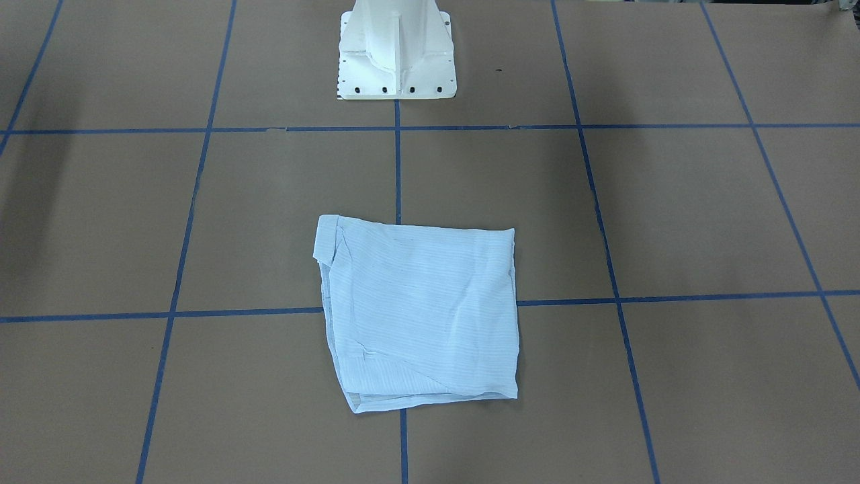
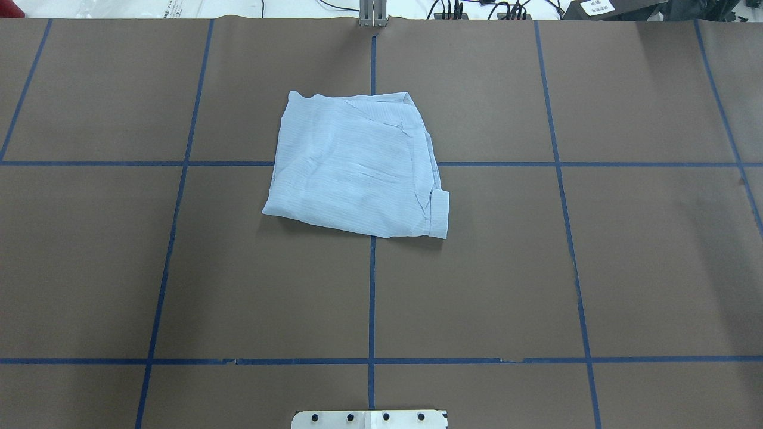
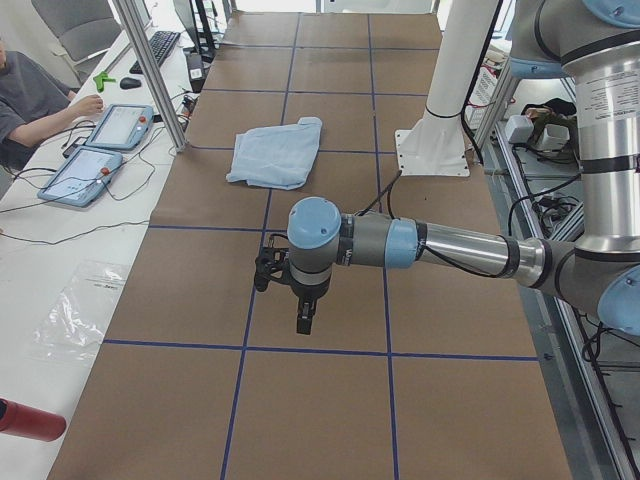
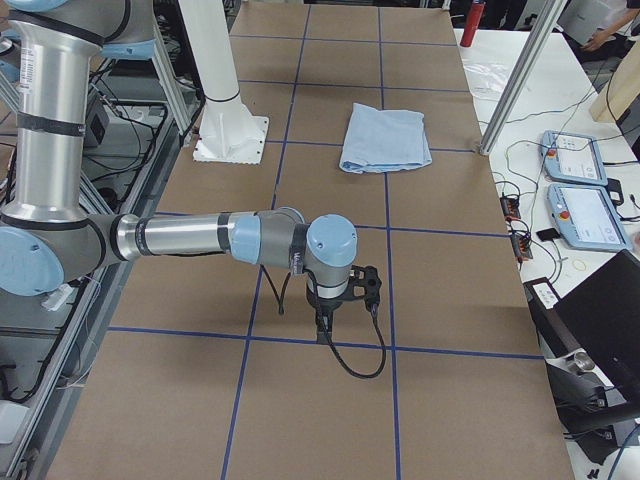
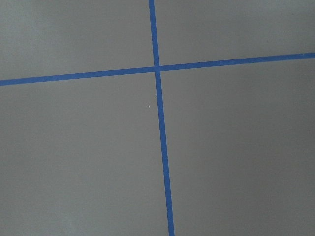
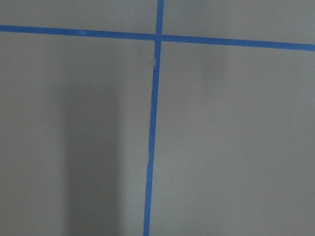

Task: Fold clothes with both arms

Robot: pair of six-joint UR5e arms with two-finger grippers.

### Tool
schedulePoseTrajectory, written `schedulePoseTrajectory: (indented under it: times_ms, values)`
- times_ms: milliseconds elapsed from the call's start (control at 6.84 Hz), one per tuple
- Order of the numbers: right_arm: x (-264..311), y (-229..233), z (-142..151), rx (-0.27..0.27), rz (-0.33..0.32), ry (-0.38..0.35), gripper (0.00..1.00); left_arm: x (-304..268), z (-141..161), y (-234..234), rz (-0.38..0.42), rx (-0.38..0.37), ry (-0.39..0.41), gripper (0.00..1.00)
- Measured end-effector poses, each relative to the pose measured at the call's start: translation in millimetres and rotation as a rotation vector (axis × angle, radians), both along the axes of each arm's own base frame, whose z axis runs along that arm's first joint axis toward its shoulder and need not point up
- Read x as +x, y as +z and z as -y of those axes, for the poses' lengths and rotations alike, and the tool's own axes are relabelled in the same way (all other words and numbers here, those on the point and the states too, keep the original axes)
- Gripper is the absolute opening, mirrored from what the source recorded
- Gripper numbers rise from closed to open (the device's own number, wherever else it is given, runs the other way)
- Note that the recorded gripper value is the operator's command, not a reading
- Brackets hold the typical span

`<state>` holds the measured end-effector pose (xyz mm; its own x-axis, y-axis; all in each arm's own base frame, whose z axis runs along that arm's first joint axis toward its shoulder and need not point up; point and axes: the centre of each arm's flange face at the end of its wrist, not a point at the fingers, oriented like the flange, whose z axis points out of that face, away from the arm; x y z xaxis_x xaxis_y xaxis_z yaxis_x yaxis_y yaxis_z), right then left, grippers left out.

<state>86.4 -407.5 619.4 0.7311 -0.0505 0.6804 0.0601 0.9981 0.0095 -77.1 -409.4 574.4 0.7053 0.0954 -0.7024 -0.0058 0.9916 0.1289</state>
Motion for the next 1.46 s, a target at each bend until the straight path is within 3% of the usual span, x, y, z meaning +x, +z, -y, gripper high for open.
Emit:
schedulePoseTrajectory:
  times_ms: [1462]
  values:
    - [0.4, 6.0, -0.3, -0.008, -0.004, -0.004, 1.0, -0.4, -5.4, 5.7, 0.01, -0.012, -0.006, 1.0]
